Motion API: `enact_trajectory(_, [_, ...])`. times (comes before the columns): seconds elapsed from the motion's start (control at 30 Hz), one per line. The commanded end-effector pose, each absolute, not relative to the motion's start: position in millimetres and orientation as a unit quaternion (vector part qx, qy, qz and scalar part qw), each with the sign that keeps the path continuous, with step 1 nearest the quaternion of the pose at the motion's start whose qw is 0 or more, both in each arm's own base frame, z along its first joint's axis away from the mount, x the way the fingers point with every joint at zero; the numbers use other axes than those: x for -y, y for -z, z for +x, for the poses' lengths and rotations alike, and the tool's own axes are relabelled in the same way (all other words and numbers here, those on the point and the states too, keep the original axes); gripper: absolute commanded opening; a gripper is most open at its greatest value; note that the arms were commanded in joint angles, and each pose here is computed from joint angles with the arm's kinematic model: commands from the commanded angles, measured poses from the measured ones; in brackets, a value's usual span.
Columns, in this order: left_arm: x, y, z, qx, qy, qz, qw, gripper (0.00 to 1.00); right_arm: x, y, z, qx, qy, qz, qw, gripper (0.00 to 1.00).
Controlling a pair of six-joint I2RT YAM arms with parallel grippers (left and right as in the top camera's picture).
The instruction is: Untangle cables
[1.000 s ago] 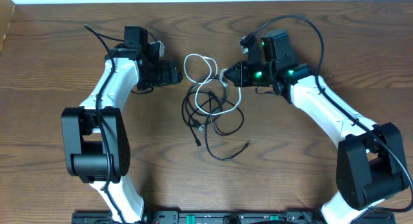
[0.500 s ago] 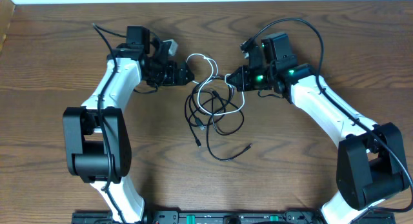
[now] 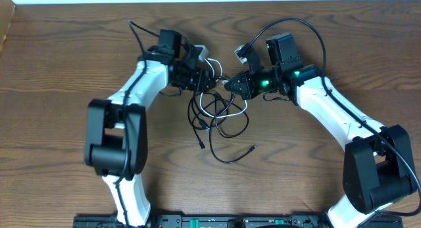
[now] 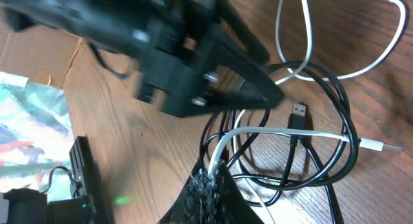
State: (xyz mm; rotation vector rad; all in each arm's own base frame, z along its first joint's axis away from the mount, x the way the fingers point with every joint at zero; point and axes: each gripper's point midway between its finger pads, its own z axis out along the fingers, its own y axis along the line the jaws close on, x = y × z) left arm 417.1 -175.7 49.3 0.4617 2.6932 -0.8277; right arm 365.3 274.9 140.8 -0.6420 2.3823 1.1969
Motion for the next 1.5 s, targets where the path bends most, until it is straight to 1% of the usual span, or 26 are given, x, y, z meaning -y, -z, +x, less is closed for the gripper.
enact_trajectory(0.0, [180,-20,413,-0.937,0.278,0.172,0.124,0.63,-278,-155,361,-0.836,-0.443,-0.249,0.208,0.01])
enact_trajectory(0.03, [181,-16,413,-0.937,0.278,0.173,0.120,0.62,-280,-157,359,-0.832,-0.450,-0.252,0.205,0.01])
enact_trajectory(0.07, [182,-12,412,-0.938,0.278,0.174,0.117,0.56,-281,-160,357,-0.827,-0.458,-0.255,0.204,0.01])
enact_trajectory(0.1, [182,-10,412,-0.938,0.278,0.173,0.114,0.28,-283,-162,355,-0.821,-0.466,-0.259,0.203,0.01])
enact_trajectory(0.13, [182,-9,412,-0.938,0.279,0.170,0.113,0.09,-284,-164,354,-0.817,-0.473,-0.261,0.201,0.01])
enact_trajectory(0.17, [182,-9,412,-0.939,0.279,0.165,0.112,0.08,-285,-166,353,-0.815,-0.477,-0.263,0.200,0.01])
enact_trajectory(0.3, [179,-10,413,-0.943,0.277,0.148,0.110,0.08,-285,-163,348,-0.823,-0.481,-0.245,0.178,0.01])
enact_trajectory(0.43, [171,-5,418,-0.955,0.251,0.115,0.109,0.08,-298,-166,330,-0.806,-0.502,-0.270,0.160,0.01])
enact_trajectory(0.53, [168,-5,418,-0.956,0.247,0.111,0.108,0.08,-305,-157,323,-0.813,-0.487,-0.279,0.156,0.01])
enact_trajectory(0.63, [162,-14,418,-0.957,0.248,0.103,0.107,0.08,-304,-145,324,-0.833,-0.455,-0.273,0.157,0.01])
enact_trajectory(0.73, [151,-33,422,-0.957,0.247,0.093,0.118,0.09,-302,-144,326,-0.837,-0.450,-0.269,0.157,0.01])
enact_trajectory(0.8, [145,-48,422,-0.956,0.247,0.089,0.129,0.16,-300,-144,329,-0.838,-0.450,-0.264,0.159,0.01])
enact_trajectory(0.83, [143,-55,421,-0.956,0.247,0.088,0.133,0.21,-297,-144,331,-0.841,-0.450,-0.256,0.159,0.01])
enact_trajectory(0.87, [142,-63,420,-0.955,0.247,0.087,0.138,0.25,-294,-144,335,-0.844,-0.450,-0.245,0.158,0.01])
enact_trajectory(0.97, [143,-85,417,-0.954,0.253,0.071,0.146,0.40,-279,-144,347,-0.855,-0.452,-0.201,0.155,0.01])
enact_trajectory(1.0, [144,-90,415,-0.954,0.255,0.065,0.147,0.43,-275,-144,351,-0.858,-0.452,-0.189,0.154,0.01])
enact_trajectory(1.1, [148,-98,408,-0.954,0.257,0.058,0.141,0.44,-265,-142,358,-0.866,-0.454,-0.154,0.145,0.01])
enact_trajectory(1.13, [150,-98,406,-0.954,0.257,0.061,0.138,0.41,-265,-139,358,-0.867,-0.453,-0.151,0.142,0.01])
enact_trajectory(1.2, [155,-95,402,-0.955,0.257,0.066,0.131,0.28,-265,-134,358,-0.868,-0.452,-0.151,0.137,0.01])
enact_trajectory(1.23, [161,-94,399,-0.955,0.259,0.072,0.126,0.24,-265,-129,357,-0.869,-0.451,-0.155,0.134,0.01])
enact_trajectory(1.3, [170,-94,395,-0.954,0.261,0.083,0.122,0.25,-267,-124,355,-0.864,-0.455,-0.173,0.132,0.01])
enact_trajectory(1.33, [176,-93,394,-0.953,0.262,0.088,0.122,0.27,-269,-123,353,-0.858,-0.461,-0.186,0.132,0.01])
enact_trajectory(1.4, [183,-91,394,-0.955,0.266,0.066,0.115,0.29,-272,-123,350,-0.847,-0.474,-0.204,0.130,0.01])
enact_trajectory(1.47, [193,-83,395,-0.957,0.270,0.033,0.102,0.34,-274,-125,346,-0.831,-0.484,-0.235,0.138,0.01])
